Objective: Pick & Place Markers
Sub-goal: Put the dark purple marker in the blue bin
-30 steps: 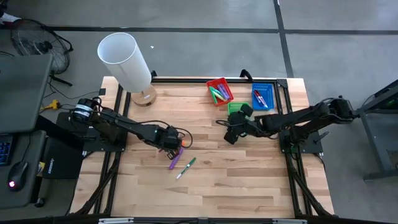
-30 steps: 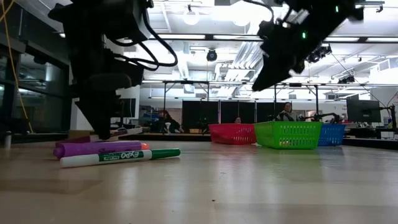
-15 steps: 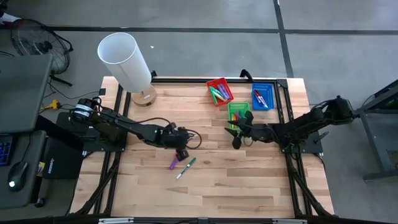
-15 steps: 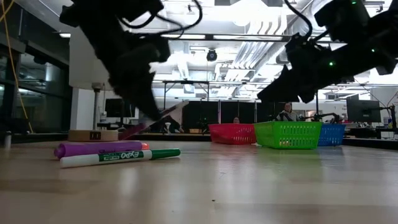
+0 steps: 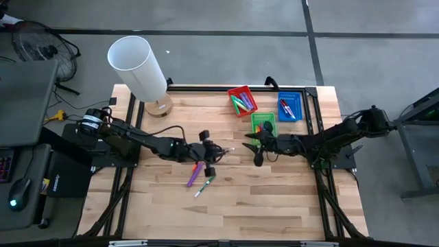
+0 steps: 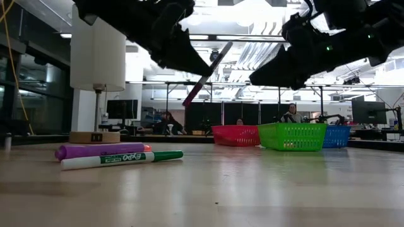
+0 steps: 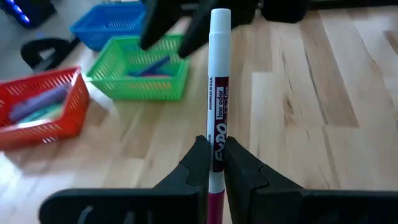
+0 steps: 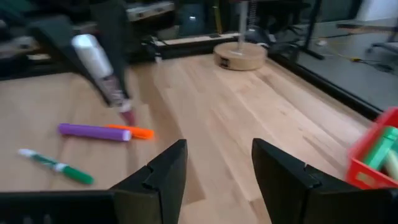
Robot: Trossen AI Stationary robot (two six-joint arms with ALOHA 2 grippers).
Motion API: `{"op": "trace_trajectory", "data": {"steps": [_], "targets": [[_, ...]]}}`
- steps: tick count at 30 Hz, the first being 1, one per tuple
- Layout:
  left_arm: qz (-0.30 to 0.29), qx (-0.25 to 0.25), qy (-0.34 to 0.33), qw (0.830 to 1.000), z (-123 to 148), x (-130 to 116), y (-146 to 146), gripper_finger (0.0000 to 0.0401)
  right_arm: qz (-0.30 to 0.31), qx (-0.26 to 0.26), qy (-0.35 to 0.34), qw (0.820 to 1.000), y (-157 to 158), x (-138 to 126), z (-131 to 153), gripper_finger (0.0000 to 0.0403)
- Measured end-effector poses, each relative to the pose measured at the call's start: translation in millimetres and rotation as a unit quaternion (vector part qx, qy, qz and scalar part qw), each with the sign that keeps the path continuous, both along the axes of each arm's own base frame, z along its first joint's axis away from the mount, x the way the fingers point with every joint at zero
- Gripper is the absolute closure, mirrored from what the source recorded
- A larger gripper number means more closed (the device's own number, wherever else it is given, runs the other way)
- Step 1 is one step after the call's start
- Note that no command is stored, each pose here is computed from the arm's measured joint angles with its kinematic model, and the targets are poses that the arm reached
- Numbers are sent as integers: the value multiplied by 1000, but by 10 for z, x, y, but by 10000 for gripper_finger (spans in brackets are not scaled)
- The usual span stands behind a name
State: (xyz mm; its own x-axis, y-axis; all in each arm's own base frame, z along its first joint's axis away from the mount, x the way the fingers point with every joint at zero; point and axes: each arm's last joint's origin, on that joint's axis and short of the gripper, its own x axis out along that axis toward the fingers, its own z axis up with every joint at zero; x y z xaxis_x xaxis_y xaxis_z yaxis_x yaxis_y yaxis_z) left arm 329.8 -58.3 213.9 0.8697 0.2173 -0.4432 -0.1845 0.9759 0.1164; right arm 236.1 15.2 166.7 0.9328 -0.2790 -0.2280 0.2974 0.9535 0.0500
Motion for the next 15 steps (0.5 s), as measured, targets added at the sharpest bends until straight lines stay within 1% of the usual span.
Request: {"op": "trace_trajectory", "data": {"steps": [3,7,15], "targets": [[3,14,-4,1000,11,4,4,382,35,4,-3,999,22,25,29,233],[5,17,-8,1000,18,8,6,382,84,12,-19,996,57,70,99,233],[5,16,-13,1000,28,13,4,382,106,-9,-42,993,77,157,245,233]]}}
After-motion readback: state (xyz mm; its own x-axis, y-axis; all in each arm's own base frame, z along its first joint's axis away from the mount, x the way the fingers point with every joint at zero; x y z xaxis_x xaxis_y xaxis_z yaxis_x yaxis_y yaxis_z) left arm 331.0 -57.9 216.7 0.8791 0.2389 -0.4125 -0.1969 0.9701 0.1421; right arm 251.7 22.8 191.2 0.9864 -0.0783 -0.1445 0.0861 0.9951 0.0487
